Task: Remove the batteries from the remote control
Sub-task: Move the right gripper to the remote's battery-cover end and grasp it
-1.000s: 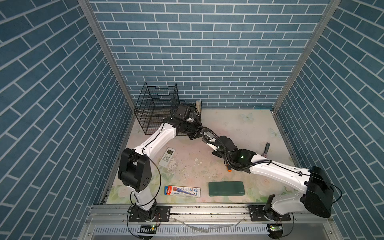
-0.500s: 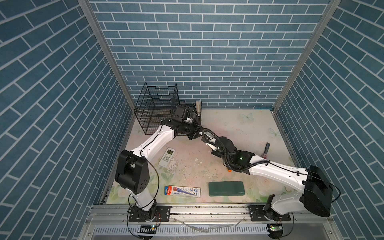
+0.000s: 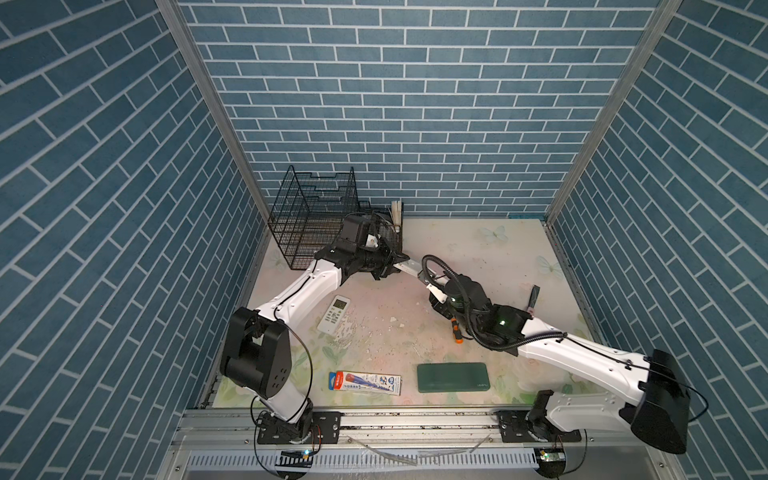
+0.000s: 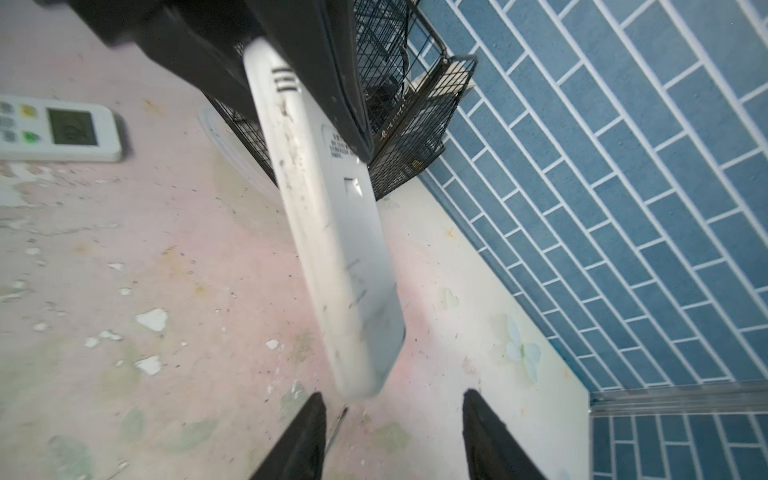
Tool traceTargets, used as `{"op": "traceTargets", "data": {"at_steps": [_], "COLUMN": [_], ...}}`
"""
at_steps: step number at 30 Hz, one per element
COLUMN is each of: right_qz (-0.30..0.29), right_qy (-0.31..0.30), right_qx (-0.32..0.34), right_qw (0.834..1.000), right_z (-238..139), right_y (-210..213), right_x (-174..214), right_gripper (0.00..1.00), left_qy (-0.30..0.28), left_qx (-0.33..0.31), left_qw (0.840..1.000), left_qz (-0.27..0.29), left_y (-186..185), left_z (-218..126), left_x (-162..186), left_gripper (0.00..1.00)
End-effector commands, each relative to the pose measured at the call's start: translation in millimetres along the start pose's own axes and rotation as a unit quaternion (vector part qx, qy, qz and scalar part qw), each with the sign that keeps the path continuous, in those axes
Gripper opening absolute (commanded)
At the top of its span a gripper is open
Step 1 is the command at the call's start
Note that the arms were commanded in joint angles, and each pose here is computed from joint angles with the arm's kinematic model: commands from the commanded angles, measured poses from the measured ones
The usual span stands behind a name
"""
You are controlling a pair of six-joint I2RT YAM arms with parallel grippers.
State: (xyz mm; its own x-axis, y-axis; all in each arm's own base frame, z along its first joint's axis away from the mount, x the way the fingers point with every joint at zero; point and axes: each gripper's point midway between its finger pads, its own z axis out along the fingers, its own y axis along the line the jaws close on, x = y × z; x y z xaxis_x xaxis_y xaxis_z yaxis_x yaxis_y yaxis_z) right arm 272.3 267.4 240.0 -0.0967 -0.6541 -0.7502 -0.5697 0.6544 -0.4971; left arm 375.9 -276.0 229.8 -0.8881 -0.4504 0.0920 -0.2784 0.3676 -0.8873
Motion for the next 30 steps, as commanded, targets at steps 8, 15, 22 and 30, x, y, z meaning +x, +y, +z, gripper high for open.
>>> {"op": "traceTargets", "data": {"at_steps": [8,15,22,30], "right_qz": [0.291,0.429,0.527,0.567], "right_qy": [0.049,0.048,0.022,-0.001], "right_qx": [-0.037,-0.07,-0.12,-0.186], "right_qw": [0.955,0.9,0.841,0.803], "right_z": [-42.4,-26.1,-9.9,5.0], "right_y": [-58.6,-74.4,-91.0,-86.1], "right_x": [2.3,-18.7,-26.6,-39.5], "right_gripper": [0.54,0.54,0.54,0.56], "left_qy": [-0.079,-0.093,-0.098,-0.095], "left_qx": [0.21,0.255,0.301,0.312], "left_qw": [0.965,0.94,0.925,0.925], "left_qz": [0.137,0.206,0.21,0.196], "left_y": [-65.7,-80.8,-81.6,-76.4], "left_z": [-1.9,-8.2,-11.6,-6.8], "left_x": [-7.4,8.1,14.4,16.7], "left_gripper": [0.0,0.0,0.0,0.0]}}
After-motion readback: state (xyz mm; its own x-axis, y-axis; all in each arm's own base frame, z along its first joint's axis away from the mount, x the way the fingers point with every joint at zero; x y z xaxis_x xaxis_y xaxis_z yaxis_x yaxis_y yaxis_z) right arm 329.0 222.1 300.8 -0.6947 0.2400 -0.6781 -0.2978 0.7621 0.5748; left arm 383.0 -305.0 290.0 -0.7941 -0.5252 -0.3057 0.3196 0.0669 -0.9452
